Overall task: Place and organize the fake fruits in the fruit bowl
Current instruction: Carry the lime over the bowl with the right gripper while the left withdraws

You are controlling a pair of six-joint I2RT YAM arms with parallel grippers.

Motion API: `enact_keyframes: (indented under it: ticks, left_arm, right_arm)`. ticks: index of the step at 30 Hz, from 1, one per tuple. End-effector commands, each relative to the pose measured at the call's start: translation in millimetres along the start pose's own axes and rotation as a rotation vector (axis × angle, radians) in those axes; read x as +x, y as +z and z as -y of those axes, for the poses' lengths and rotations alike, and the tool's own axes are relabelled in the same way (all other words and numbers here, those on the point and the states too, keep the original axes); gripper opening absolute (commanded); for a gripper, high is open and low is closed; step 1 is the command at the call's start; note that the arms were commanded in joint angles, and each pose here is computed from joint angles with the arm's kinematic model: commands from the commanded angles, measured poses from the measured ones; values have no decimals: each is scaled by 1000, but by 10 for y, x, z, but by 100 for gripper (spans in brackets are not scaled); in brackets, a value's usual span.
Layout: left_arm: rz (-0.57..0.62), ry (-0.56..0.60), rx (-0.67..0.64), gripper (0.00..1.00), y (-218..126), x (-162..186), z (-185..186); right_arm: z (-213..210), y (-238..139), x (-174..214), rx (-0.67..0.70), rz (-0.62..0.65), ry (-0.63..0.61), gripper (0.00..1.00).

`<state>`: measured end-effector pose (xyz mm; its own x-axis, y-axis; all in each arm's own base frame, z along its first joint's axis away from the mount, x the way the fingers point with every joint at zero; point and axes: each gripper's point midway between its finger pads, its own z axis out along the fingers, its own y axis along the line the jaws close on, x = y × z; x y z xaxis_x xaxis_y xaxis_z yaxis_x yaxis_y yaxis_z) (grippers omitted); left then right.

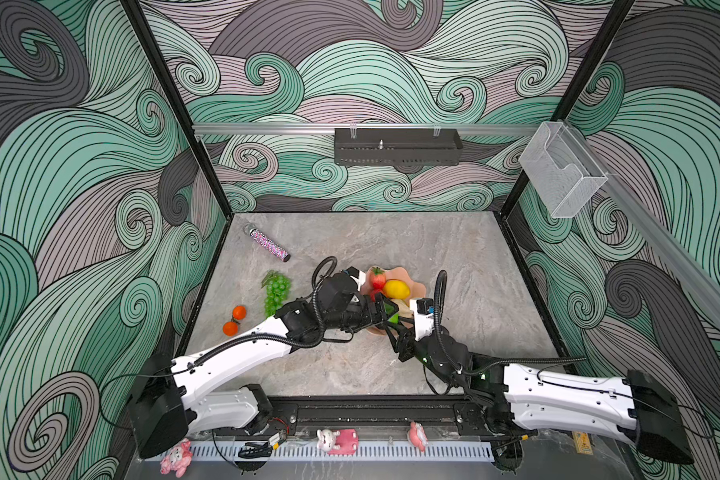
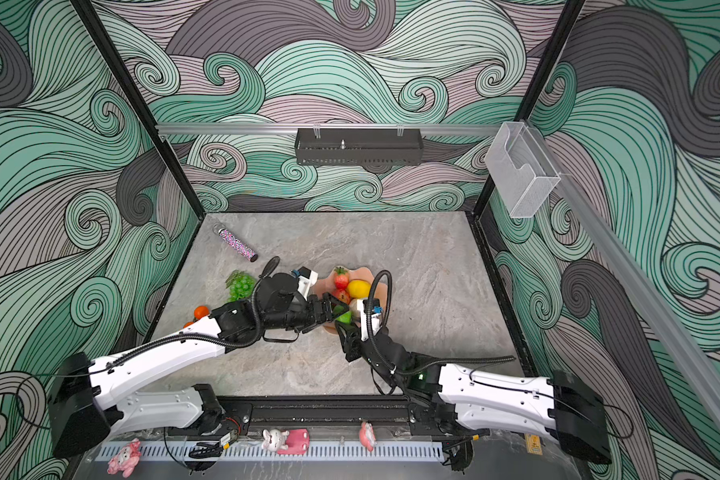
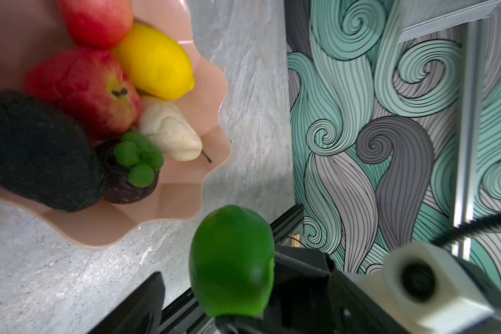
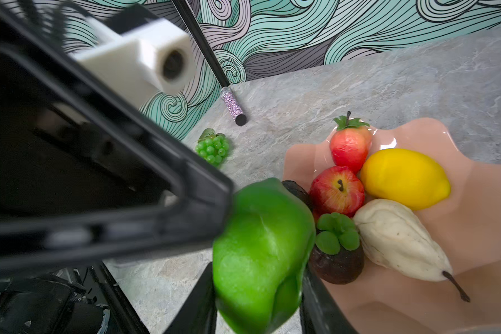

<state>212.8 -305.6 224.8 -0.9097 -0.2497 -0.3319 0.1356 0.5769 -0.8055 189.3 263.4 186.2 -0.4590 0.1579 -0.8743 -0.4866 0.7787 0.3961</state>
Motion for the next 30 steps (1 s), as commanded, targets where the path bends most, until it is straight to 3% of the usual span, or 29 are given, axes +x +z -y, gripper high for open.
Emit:
enact_keyframes:
  ticks: [1,7,13,21,30]
  left_arm:
    - [156,59,-62,94,-309,-288,-247]
    - [313,49,-217,95,-869,-571,-892]
    - [416,67,-348,95,-1291,-610,-1286]
    - [467,119,-464,95,-1526,-567,-1491]
    - [468,117,-488,95,-1542,-493,-1613]
  right_arm:
    - [160,-26,-65,41,-11,-34,38]
    - [304,-3,-187,58,-58,-83,39]
    - [483,84,-246,104,-127,-139,39]
    - [861,255,-200,166,-227,-114,39]
    - [1244,465,-141,243,-319,-75,38]
